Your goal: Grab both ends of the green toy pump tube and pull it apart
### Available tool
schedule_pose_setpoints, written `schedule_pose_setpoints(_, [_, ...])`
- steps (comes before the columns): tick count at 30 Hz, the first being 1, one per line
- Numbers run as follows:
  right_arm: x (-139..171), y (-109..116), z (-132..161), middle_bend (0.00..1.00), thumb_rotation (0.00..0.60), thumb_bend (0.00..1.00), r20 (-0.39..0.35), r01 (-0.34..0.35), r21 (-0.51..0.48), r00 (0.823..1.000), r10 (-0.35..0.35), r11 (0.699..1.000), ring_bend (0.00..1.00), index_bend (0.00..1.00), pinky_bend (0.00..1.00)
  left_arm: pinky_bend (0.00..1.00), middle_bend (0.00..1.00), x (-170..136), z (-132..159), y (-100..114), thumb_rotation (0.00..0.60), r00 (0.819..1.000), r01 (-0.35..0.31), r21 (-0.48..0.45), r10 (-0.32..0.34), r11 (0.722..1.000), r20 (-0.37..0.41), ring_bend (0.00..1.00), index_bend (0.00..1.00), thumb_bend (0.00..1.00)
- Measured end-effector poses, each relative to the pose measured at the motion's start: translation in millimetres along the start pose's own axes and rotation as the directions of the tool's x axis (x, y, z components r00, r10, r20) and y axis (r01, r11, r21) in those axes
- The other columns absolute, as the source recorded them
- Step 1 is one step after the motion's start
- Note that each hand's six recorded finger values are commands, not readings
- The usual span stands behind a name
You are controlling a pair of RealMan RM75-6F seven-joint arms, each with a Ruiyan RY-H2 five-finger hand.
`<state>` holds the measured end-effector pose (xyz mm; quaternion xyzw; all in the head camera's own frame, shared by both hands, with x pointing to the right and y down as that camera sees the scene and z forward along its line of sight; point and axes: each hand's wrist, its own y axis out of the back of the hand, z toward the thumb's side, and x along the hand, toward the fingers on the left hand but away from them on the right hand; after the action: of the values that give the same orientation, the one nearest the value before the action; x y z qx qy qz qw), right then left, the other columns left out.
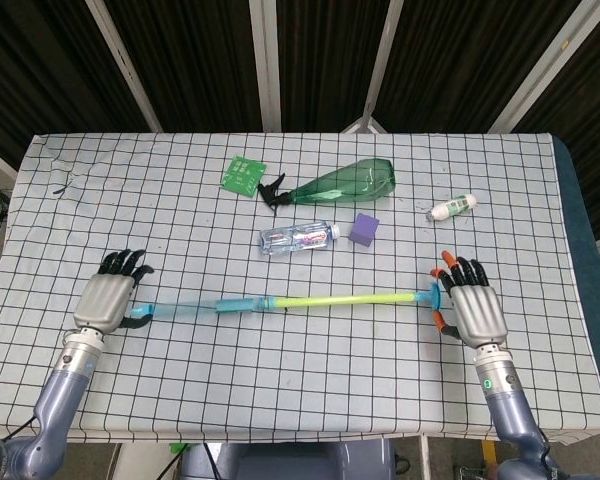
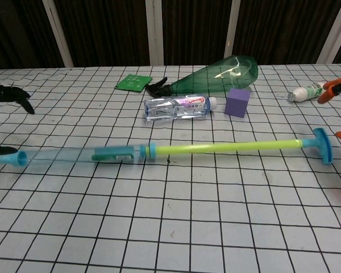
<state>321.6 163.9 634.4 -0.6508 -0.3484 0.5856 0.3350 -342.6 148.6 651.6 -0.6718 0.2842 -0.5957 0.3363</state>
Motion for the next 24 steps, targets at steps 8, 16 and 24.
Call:
schedule_pose_setpoints(8, [2, 6, -13, 0.0, 0.6, 0.41, 0.056, -0.005, 0.015, 0.998, 0.004, 1.0, 0.0, 0.0, 0.0, 0.0, 0.0, -6, 2, 5, 0.6, 1.0, -0.01, -0.035, 0.01, 0.999, 0.007, 0.0, 0.04, 0.16])
schedule_pose_setpoints(16, [22, 9, -25, 0.0, 0.6, 0.29, 0.042, -0.002, 0.021, 0.999, 0.001, 1.0, 0.0, 0.0, 0.0, 0.0, 0.0, -35, -5, 14, 0.6, 0.999, -0.038, -0.101, 0.039, 0.994, 0.01, 0.0, 0.04, 0.15])
schedule_pose_setpoints(24, [63, 29, -40, 0.0, 0.6, 0.26, -0.012, 0.066, -0.037, 0.998, -0.067, 0.997, 0.0, 0.0, 0.0, 0.0, 0.0, -92, -28, 21, 0.6, 0.993, -0.114, -0.156, 0.115, 0.981, 0.001, 0.0, 0.03, 0.13])
